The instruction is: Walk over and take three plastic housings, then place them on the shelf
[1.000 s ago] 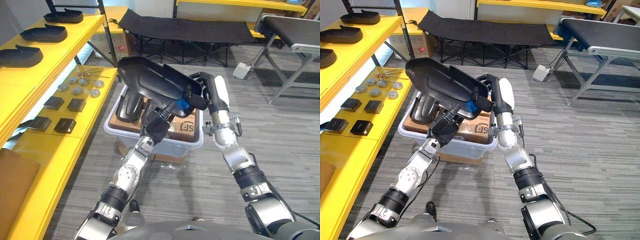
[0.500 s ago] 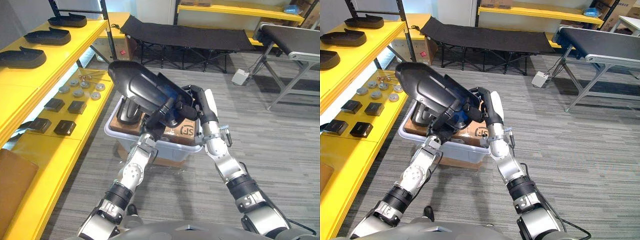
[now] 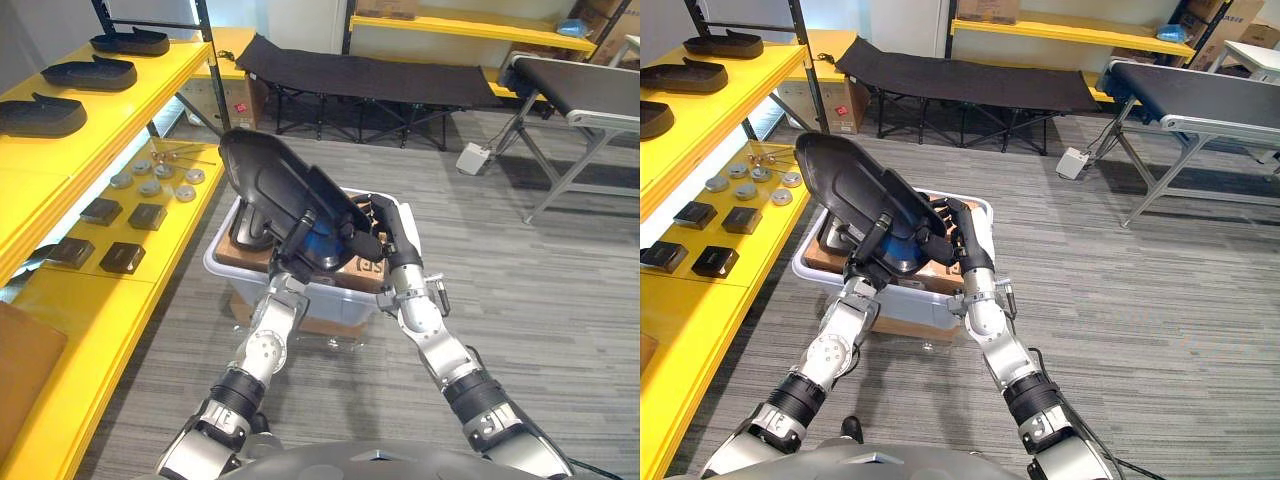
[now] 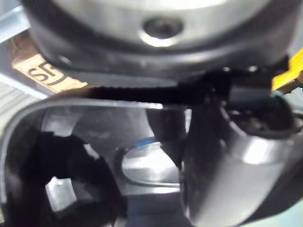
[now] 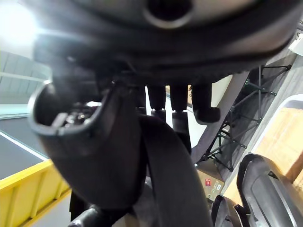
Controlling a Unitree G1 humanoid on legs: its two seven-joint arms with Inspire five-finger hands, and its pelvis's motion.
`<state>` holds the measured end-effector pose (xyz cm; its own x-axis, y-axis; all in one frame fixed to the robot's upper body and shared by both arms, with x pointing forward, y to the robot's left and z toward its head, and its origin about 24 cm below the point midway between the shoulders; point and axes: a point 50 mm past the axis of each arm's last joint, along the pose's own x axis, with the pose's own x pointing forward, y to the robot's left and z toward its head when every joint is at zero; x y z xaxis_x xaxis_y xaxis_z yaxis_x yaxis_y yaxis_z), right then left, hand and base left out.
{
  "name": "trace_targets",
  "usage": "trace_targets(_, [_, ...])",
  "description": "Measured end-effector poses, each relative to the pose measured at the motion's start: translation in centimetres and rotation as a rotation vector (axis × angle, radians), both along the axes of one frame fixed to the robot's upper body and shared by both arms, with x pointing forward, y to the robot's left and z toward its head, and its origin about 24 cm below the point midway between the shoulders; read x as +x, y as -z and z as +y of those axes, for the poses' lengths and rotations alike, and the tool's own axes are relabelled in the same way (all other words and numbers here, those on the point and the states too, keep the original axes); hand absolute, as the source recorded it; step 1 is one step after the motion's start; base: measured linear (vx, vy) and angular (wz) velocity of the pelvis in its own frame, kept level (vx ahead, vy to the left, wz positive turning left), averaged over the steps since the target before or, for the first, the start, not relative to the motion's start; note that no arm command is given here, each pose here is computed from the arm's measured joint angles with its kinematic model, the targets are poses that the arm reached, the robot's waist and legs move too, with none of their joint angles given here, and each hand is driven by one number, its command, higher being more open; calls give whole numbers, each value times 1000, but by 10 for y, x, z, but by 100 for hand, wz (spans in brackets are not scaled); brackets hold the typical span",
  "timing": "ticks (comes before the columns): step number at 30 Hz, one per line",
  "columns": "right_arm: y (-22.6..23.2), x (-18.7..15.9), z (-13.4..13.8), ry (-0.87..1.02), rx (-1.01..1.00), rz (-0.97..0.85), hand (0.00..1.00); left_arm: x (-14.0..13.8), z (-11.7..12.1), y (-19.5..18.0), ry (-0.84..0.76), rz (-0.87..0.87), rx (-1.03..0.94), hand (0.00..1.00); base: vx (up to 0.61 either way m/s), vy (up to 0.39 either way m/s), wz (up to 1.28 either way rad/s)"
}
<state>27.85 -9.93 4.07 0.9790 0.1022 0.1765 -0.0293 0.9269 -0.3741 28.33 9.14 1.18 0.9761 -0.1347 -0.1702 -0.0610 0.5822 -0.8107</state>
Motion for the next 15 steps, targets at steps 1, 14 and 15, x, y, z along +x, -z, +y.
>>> trace_targets(1, [1,-2,1,1,2,3,0,0,1,1,-1,-1,12,0,0,0,0])
trace_targets(14, [4,-12,17,-74,45,21,100,1,4,-6,-38,-71,191,0,0,0,0])
trace_targets(15, [7,-14,16,-71,48,32,100,1,5,-10,-57,-93,288,0,0,0,0])
